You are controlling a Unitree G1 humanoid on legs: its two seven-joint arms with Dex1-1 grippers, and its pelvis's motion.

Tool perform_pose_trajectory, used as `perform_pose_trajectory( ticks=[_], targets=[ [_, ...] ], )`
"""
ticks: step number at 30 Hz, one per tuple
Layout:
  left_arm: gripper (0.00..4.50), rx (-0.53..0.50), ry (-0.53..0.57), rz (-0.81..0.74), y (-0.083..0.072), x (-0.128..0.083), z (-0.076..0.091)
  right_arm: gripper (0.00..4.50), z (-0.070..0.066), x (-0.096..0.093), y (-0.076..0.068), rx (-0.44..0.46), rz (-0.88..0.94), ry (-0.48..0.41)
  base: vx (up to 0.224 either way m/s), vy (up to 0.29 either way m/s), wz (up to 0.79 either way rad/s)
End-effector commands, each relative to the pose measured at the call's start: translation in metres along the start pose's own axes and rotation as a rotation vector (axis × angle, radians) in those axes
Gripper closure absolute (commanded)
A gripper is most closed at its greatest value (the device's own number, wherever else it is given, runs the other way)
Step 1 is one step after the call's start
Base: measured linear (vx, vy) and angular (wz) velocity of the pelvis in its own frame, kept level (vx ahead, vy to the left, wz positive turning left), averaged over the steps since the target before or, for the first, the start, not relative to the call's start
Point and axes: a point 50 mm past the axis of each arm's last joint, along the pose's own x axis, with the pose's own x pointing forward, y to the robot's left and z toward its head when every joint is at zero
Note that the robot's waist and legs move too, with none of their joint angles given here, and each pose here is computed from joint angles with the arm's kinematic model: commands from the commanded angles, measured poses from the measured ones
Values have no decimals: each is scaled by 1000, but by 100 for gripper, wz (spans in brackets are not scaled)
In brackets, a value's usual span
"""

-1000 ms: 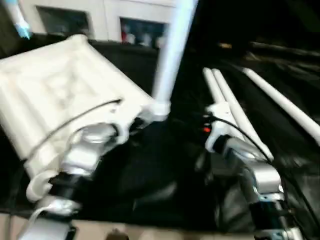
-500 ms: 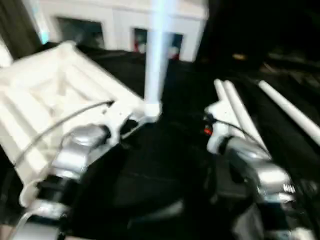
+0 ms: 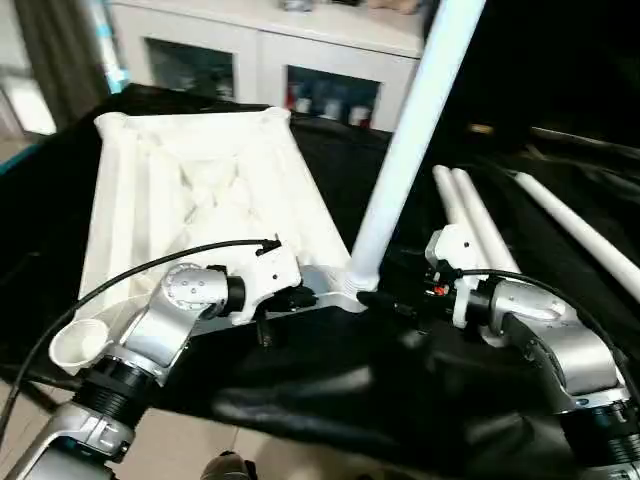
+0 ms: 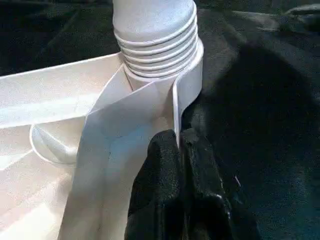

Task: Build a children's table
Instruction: Insert table leg to table base, then rotate leg to tighten

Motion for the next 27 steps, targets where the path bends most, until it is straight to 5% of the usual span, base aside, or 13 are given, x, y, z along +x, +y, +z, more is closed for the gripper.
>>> perform_pose_trajectory(
  ticks=[1, 7, 8, 13, 27],
  targets=[
    [450, 59, -9, -40, 0, 4, 9, 5, 1, -1, -3, -31, 12, 16, -89, 16, -7],
    [450, 78, 41, -27, 4, 5, 5, 5, -2, 1, -5, -45, 6, 29, -93, -17, 3],
    [406, 75, 36, -16, 6, 5, 6, 0, -2, 2, -5, -43, 6, 28, 53, -143, 1],
    [358, 11, 30, -29, 10, 3, 6, 0, -1, 4, -4, -42, 5, 17, -56, -35, 10],
    [354, 34, 63, -19, 17, 6, 3, 0, -4, 5, -1, -33, -11, 8, 0, 0, 0]
  ],
)
